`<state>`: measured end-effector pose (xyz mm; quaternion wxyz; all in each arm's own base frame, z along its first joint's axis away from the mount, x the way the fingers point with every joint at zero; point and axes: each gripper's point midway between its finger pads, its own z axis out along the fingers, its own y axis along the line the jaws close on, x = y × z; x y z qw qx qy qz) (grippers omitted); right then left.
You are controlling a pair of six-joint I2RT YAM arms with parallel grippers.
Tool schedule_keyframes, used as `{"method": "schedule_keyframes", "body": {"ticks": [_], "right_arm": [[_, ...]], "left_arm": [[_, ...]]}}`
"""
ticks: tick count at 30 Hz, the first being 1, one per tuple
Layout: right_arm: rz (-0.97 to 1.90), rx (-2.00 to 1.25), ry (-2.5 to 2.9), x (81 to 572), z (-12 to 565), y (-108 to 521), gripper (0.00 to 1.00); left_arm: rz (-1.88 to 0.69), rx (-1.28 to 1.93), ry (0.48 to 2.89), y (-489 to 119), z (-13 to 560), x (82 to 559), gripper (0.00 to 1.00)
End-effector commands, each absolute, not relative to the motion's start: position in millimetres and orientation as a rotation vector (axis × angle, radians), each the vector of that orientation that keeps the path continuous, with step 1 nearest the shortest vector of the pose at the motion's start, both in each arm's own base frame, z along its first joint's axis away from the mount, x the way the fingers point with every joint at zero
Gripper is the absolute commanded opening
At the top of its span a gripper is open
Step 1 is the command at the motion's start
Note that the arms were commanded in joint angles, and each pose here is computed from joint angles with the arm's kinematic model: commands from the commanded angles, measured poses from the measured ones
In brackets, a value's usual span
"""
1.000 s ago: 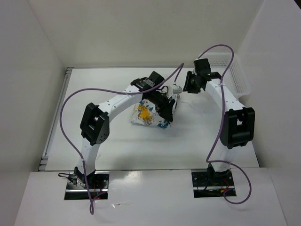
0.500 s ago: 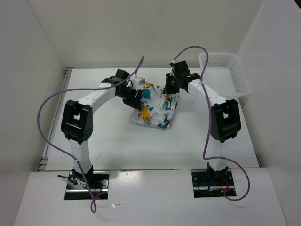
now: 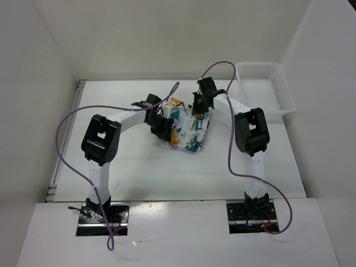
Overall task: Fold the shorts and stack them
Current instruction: Fold the shorts
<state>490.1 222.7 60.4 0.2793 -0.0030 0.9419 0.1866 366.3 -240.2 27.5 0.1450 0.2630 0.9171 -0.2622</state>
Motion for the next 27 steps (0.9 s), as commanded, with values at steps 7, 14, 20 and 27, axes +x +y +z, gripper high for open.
{"method": "schedule_keyframes", "body": {"ticks": [7, 14, 20, 27], "right_arm": [[0.445, -0.09, 2.386, 547, 68, 221, 0.0], [0.638, -0.215, 2.279, 549, 121, 255, 0.03], [0.709, -0.299, 2.172, 529, 186, 274, 0.07], [0.49, -0.354, 2.045, 501, 269, 235, 0.12]], "left_arm": [[-0.757, 0.765, 2.712, -244, 9, 337, 0.57], [-0.815, 0.753, 2.653, -249, 35, 325, 0.65], [-0.808, 0.715, 2.617, -247, 45, 322, 0.73], [-0.764, 0.686, 2.503, -253, 95, 348, 0.99]]}}
